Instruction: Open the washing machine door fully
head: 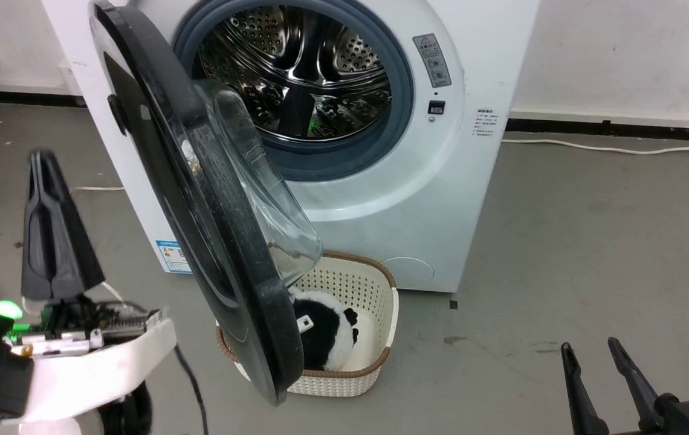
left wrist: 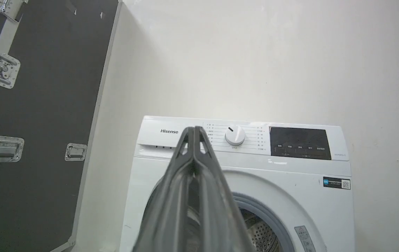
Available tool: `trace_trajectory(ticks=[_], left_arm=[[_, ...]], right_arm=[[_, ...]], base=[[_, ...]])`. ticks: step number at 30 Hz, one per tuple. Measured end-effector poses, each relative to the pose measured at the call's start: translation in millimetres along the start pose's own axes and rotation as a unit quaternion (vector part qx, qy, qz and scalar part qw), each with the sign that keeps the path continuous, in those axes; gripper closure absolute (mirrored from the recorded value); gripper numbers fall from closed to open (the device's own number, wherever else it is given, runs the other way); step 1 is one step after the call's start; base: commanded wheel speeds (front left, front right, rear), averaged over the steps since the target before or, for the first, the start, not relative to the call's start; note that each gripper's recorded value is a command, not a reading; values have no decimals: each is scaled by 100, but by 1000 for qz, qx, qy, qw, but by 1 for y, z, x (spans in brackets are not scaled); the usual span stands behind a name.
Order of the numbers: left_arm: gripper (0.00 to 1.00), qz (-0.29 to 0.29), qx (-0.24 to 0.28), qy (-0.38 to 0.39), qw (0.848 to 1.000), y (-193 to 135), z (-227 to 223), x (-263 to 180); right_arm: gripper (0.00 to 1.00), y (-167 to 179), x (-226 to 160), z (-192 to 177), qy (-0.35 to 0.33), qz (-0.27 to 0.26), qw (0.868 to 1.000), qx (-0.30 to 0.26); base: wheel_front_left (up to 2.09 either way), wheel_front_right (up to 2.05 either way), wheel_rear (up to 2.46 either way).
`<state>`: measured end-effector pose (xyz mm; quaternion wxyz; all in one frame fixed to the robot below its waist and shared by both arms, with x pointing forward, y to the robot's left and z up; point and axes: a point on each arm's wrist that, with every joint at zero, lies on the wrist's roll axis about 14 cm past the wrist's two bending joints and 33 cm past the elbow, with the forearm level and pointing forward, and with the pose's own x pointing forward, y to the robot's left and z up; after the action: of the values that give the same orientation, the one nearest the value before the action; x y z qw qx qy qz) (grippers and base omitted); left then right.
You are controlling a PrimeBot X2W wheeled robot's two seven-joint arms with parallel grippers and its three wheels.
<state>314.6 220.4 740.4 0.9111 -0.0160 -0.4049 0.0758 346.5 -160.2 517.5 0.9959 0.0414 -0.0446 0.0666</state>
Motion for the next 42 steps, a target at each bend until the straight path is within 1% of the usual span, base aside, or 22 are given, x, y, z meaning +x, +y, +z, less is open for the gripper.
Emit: trace_trajectory(ticks=[2,5,8,11,16,19,22,27,32,36,42], left_arm=[[100,-16,-10,-20,1000,-10,11,5],[100,-45,-21,-22,999,-29,17,9],[100,-83,-40,2,996,-55,12,7],[100,-125,-66,34,989,-84,3,-1],[100,-176,-104,114,972,-123,-25,-27],[100,-194,-125,178,957,-140,-51,-48],[100,-206,-135,237,940,-152,-78,-71],[100,-210,-130,328,912,-158,-124,-108],[100,-190,-122,383,896,-149,-158,-134],[100,-159,-105,407,893,-131,-177,-145],[100,-126,-91,413,897,-109,-185,-149]], right_arm=[[0,0,-1,0,1,-1,1000,1],[0,-1,-1,-1,2,-2,1000,1],[0,-3,-2,-2,3,-5,1000,4],[0,-3,-2,-3,5,-7,1000,4],[0,-4,-3,-8,12,-8,1000,5],[0,-6,-2,-10,16,-10,1000,6],[0,-6,-3,-13,21,-12,1000,6],[0,-8,-2,-17,27,-14,1000,8],[0,-8,1,-18,27,-14,999,11],[0,-7,2,-19,29,-13,999,12],[0,-2,4,-19,28,-4,1000,13]], base=[[0,0,0],[0,0,0],[0,0,0],[0,0,0],[0,0,0],[0,0,0],[0,0,0],[0,0,0],[0,0,0],[0,0,0],[0,0,0]])
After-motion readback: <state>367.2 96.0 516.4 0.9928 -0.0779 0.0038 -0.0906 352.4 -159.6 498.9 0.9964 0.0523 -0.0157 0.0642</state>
